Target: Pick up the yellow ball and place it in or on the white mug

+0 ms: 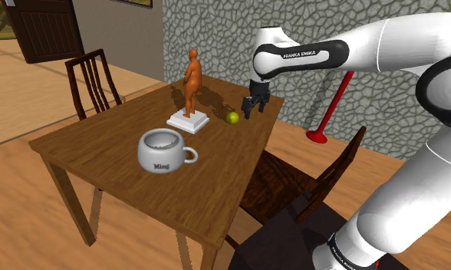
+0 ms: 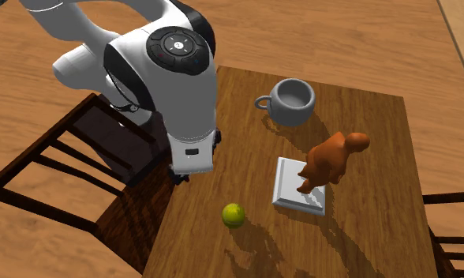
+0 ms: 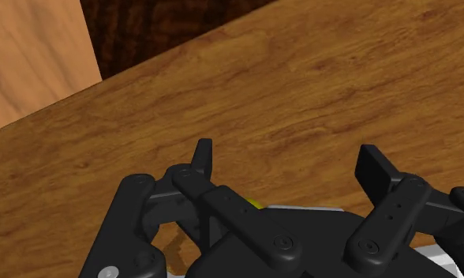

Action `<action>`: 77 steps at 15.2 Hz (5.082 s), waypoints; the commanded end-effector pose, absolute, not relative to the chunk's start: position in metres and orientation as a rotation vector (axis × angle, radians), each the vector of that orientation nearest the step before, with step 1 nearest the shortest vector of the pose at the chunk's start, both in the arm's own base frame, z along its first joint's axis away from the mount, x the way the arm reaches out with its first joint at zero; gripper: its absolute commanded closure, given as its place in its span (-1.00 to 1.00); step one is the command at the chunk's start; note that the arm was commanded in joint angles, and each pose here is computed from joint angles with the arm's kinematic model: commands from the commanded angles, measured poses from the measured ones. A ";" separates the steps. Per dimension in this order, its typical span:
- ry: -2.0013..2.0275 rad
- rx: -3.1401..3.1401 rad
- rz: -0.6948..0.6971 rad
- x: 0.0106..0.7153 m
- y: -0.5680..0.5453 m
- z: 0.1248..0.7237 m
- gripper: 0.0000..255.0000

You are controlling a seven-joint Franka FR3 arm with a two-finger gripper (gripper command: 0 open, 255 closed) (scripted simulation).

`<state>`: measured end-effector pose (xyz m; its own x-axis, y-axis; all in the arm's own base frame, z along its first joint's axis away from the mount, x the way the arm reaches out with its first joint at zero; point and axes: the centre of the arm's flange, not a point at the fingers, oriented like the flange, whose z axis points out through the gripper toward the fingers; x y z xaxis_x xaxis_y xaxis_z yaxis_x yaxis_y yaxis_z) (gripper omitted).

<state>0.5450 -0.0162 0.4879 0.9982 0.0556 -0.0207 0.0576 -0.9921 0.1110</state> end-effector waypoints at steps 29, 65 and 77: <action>0.094 3.035 -0.015 0.687 -0.042 0.407 1.00; 0.094 3.035 -0.015 0.687 -0.042 0.560 1.00; 0.094 3.035 -0.015 0.658 0.059 0.582 1.00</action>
